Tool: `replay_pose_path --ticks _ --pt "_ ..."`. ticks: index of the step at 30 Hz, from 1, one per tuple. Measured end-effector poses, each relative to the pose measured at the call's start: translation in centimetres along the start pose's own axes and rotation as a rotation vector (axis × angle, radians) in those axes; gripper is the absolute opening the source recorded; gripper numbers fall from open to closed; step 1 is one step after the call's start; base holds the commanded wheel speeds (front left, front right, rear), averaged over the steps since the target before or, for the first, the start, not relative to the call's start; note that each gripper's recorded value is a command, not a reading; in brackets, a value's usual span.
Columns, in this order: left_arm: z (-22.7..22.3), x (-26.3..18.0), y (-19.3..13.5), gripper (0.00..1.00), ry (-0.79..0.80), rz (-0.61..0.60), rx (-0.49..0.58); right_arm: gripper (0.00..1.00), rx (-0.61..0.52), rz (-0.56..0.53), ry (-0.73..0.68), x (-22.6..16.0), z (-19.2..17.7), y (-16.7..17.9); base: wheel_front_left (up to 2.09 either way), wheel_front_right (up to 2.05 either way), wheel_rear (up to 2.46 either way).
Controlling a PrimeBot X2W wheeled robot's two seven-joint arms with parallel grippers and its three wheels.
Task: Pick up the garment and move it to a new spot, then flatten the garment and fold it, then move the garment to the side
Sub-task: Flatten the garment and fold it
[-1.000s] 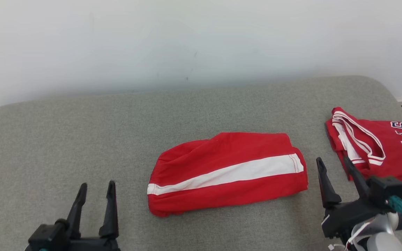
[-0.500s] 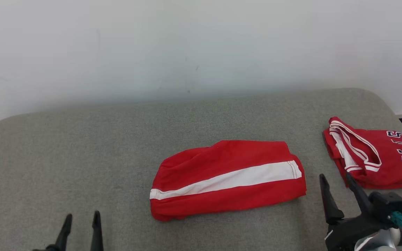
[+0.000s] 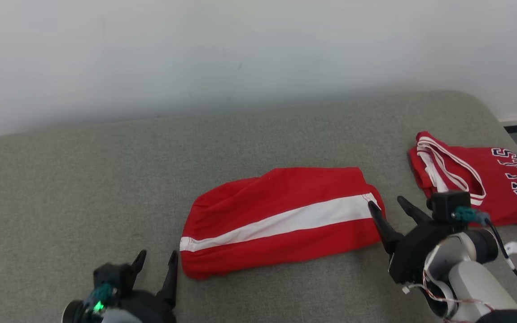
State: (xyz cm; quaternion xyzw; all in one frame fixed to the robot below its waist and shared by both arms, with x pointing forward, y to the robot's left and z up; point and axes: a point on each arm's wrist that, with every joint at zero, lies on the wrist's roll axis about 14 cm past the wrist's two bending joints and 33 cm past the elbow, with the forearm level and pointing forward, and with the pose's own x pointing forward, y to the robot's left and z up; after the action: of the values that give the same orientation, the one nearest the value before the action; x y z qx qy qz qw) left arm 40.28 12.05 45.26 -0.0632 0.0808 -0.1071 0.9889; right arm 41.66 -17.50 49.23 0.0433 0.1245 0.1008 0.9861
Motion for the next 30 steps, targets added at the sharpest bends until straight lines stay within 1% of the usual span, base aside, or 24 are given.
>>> replay_pose_path --ticks 3,5,6,9,14,15,16,17,18,19,24,30 --pt "-0.4 1.7 -0.9 1.00 0.053 -0.032 0.008 1.00 0.001 0.019 0.066 1.1 -0.5 0.3 0.00 0.00 0.00" --pt "-0.7 2.8 -1.4 1.00 0.095 -0.048 -0.010 1.00 0.003 0.025 0.112 1.9 -0.8 0.2 0.00 0.00 0.00" --pt "-1.0 3.2 -1.6 1.00 0.118 -0.056 -0.026 1.00 0.007 0.028 0.137 2.1 -1.2 0.1 0.00 0.00 0.00" --pt "-1.8 4.2 -2.3 1.00 0.176 -0.076 -0.031 1.00 0.020 0.038 0.217 2.7 -2.7 0.2 0.00 0.00 0.00" --pt "-2.6 5.0 -2.7 1.00 0.229 -0.071 -0.050 1.00 0.032 0.068 0.256 3.6 -3.4 1.0 0.00 0.00 0.00" --pt "-2.8 5.2 -2.8 0.98 0.242 -0.070 -0.050 1.00 0.033 0.072 0.268 3.6 -3.7 1.0 0.00 0.00 0.00" --pt "-3.0 5.2 -2.8 0.87 0.255 -0.067 -0.057 1.00 0.033 0.075 0.275 3.7 -3.8 1.0 0.00 0.00 0.00" --pt "-3.2 5.1 -2.8 0.65 0.261 -0.066 -0.067 1.00 0.037 0.079 0.282 3.7 -3.9 1.1 0.00 0.00 0.00" --pt "-3.4 5.1 -2.9 0.26 0.270 -0.067 -0.073 1.00 0.044 0.084 0.288 3.7 -4.0 1.3 0.00 0.00 0.00" --pt "-3.5 5.1 -2.9 0.00 0.275 -0.069 -0.074 1.00 0.048 0.088 0.293 3.8 -4.0 1.4 0.00 0.00 0.00" --pt "-4.2 5.1 -3.3 0.00 0.293 -0.078 -0.090 1.00 0.058 0.087 0.312 4.0 -4.0 0.9 0.00 0.00 0.00" --pt "-4.3 5.2 -3.4 0.00 0.287 -0.076 -0.106 1.00 0.075 0.046 0.337 4.3 -4.4 -0.5 0.00 0.00 0.00"
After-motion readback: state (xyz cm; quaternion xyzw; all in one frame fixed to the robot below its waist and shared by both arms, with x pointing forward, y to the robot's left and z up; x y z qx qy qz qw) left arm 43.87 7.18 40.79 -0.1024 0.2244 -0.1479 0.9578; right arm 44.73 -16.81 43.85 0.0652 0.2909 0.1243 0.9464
